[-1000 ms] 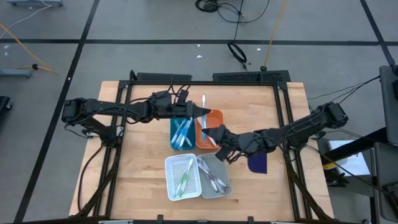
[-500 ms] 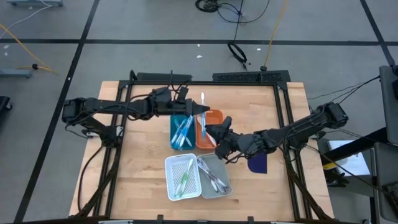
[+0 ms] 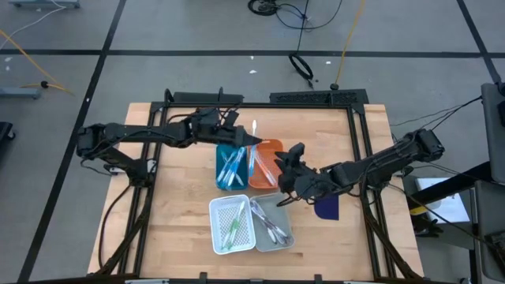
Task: Pick & Place Toothbrushes
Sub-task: Put the blue toothbrush into the blue bin
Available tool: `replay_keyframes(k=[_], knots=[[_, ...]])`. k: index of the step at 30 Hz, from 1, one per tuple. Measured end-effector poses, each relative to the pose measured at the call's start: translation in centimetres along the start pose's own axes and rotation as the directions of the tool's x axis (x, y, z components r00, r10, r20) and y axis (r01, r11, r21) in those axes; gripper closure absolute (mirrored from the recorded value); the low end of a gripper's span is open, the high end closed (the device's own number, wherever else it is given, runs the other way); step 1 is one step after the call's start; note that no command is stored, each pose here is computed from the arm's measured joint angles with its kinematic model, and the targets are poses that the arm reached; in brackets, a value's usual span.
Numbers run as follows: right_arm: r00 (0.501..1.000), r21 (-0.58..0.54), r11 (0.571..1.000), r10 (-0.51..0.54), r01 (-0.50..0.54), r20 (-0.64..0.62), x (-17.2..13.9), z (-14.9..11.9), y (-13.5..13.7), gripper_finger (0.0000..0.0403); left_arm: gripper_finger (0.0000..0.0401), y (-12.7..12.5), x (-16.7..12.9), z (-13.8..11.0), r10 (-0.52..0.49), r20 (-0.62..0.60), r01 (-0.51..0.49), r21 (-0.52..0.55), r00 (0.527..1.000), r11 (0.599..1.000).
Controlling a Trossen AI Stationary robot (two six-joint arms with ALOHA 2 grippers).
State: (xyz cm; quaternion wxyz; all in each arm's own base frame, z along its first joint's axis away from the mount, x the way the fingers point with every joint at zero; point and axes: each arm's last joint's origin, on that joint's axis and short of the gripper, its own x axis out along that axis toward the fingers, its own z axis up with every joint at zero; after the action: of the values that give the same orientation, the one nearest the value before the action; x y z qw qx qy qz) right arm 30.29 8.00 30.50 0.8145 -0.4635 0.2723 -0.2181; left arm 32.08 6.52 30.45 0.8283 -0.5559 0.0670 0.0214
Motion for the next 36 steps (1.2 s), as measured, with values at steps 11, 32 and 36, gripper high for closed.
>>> replay_keyframes(k=[11, 32, 36], knots=[[0.956, 0.393, 0.881, 0.292, -0.264, -0.014, -1.4, -3.5, -1.6, 0.0346, 0.0394, 3.7, -2.6, -2.5, 0.542, -0.115, -0.548, -0.027, 0.833, 0.836], [0.963, 0.519, 0.822, 0.269, -0.234, 0.008, -1.5, -4.1, -3.3, 0.0402, 0.0394, 5.0, -2.4, -2.5, 0.730, 0.257, -0.772, 0.275, 0.633, 0.573], [0.963, 0.519, 0.822, 0.269, -0.234, 0.008, -1.5, -4.1, -3.3, 0.0402, 0.0394, 5.2, -2.2, -2.3, 0.681, 0.062, -0.678, 0.188, 0.730, 0.710]])
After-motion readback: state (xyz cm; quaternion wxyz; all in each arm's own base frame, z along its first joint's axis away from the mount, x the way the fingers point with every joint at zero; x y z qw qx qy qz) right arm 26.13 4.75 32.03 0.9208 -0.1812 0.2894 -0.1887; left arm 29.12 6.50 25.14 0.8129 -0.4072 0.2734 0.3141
